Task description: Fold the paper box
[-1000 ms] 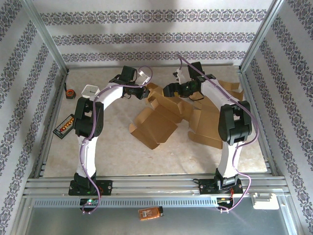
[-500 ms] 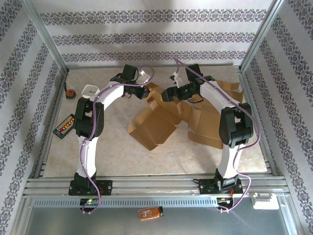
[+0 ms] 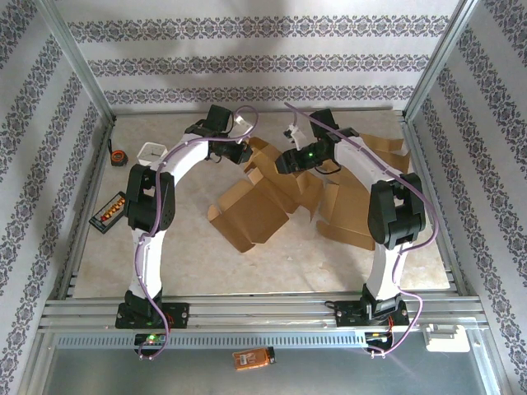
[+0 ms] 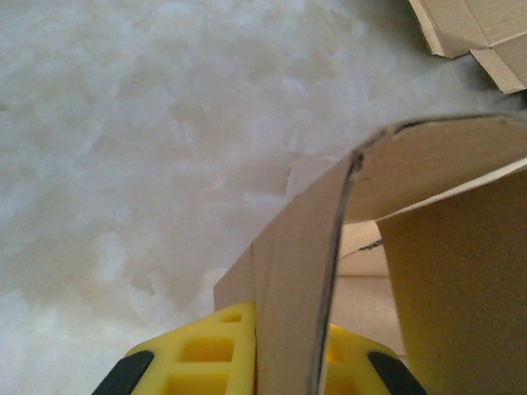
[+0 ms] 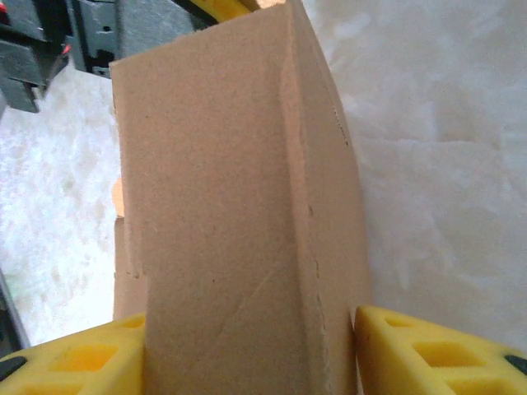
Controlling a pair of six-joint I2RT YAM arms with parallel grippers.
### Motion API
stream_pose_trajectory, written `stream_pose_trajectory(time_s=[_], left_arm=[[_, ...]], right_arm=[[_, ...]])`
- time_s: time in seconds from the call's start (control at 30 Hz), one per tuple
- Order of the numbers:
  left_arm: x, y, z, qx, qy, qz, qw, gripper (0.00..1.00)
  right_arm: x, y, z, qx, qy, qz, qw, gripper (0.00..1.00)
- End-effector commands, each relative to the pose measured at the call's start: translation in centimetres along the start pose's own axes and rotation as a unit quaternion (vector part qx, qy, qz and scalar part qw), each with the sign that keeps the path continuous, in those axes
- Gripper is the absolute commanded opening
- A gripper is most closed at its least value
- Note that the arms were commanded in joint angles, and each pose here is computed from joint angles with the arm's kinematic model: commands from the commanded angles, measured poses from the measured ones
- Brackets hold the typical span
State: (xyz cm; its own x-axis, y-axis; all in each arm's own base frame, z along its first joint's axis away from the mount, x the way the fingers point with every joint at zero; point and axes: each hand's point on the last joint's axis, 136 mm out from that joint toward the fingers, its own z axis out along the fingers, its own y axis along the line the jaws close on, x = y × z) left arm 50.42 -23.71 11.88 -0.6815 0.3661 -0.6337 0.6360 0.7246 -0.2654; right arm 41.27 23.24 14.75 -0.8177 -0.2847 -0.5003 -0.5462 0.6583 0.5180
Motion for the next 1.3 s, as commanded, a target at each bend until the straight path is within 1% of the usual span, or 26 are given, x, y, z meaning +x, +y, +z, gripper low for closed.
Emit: stream_pose_trajectory(time_s=[0.0,0.3,0.4,0.57,0.77,0.9,1.03,1.13,1.2,1.27], left_arm=[[-2.7,-2.3,-2.5,0.020,-0.021,-0.041,0.999,0.09],[-2.2,-3.6,-2.8,0.028,0.012,-0.120,0.992,0.10],[-1.4,-4.1,-2.6,0.032,0.029,-0.144,0.989,0.13],[0.7,-4.3,-1.7,0.014,0.047,-0.169,0.984,0.15],[2.4,-5.0,-1.3,0.032,0.027,-0.220,0.975,0.15],[4.0,-5.3,-1.1,0.039,0.018,-0.246,0.968,0.16],[4.7,-6.3,-0.9,0.072,0.007,-0.279,0.957,0.21],[4.7,-7.1,-1.3,0.097,-0.014,-0.288,0.953,0.27],[4.5,-7.6,-2.0,0.103,-0.027,-0.280,0.954,0.31],[4.7,-7.8,-2.8,0.098,-0.034,-0.262,0.959,0.37]], right_arm=[[-0.7,-0.1,-0.9,0.041,-0.017,-0.024,0.999,0.58],[-0.8,-1.2,-1.0,0.123,-0.019,-0.072,0.990,0.57],[-0.9,-1.3,-1.0,0.144,-0.019,-0.088,0.985,0.57],[-0.9,-1.9,-0.9,0.173,-0.015,-0.100,0.980,0.57],[-0.3,-2.6,-0.5,0.208,-0.011,-0.126,0.970,0.52],[0.6,-2.8,-0.1,0.216,-0.003,-0.144,0.966,0.51],[1.2,-2.9,0.2,0.233,0.006,-0.171,0.957,0.51],[1.7,-2.8,0.4,0.243,0.007,-0.195,0.950,0.51],[1.8,-2.6,0.4,0.249,0.008,-0.211,0.945,0.51],[1.8,-2.5,0.3,0.254,0.010,-0.226,0.940,0.50]])
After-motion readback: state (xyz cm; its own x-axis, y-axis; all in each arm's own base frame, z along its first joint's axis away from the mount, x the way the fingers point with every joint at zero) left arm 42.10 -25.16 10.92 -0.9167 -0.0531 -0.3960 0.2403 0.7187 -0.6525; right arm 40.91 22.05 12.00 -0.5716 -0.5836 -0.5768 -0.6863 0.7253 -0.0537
